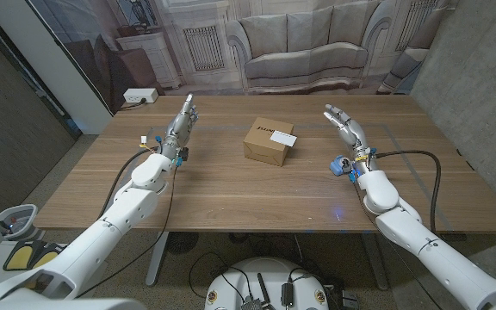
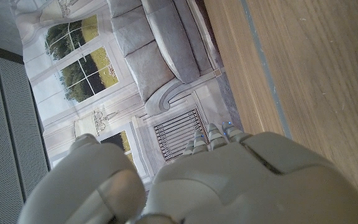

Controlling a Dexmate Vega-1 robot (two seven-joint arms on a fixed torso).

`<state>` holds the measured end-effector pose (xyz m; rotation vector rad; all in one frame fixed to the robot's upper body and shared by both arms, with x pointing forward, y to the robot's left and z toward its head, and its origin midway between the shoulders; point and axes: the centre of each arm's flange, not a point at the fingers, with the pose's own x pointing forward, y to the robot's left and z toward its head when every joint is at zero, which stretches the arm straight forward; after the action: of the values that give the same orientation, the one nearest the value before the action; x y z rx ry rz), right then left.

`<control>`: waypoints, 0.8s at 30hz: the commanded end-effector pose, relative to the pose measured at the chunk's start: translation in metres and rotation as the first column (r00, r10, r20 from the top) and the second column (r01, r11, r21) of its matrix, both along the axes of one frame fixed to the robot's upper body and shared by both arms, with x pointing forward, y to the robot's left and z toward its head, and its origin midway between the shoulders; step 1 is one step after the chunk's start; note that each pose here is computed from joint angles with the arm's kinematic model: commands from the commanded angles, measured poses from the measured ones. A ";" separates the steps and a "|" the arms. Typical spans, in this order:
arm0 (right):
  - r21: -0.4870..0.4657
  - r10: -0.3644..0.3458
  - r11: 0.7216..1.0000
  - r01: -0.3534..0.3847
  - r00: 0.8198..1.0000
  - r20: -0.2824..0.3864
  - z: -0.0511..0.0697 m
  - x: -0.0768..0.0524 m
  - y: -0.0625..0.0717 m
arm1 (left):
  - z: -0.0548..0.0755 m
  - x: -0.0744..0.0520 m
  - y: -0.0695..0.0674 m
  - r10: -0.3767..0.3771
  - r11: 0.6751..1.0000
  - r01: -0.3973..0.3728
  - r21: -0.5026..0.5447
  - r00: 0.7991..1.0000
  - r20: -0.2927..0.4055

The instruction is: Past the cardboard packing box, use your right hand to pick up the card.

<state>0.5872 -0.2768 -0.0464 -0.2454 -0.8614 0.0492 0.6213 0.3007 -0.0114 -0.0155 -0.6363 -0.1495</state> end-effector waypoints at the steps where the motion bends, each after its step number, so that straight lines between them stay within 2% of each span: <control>1: -0.026 -0.039 0.999 0.040 0.999 0.034 -0.002 -0.007 0.002 | -0.001 -0.003 0.001 0.003 1.000 -0.003 -0.009 1.000 -0.003; 15: -0.062 -0.080 0.994 0.085 0.994 0.070 -0.003 -0.013 0.004 | -0.004 -0.007 0.005 0.013 1.000 -0.013 -0.004 1.000 -0.015; 24: -0.086 -0.114 0.989 0.122 0.989 0.096 -0.001 -0.017 0.004 | 0.001 -0.011 0.006 0.024 1.000 -0.024 0.005 1.000 -0.011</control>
<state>0.5748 -0.2730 -0.0484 -0.3423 -0.9117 -0.0060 0.6145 0.3049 -0.0132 -0.0167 -0.6271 -0.1357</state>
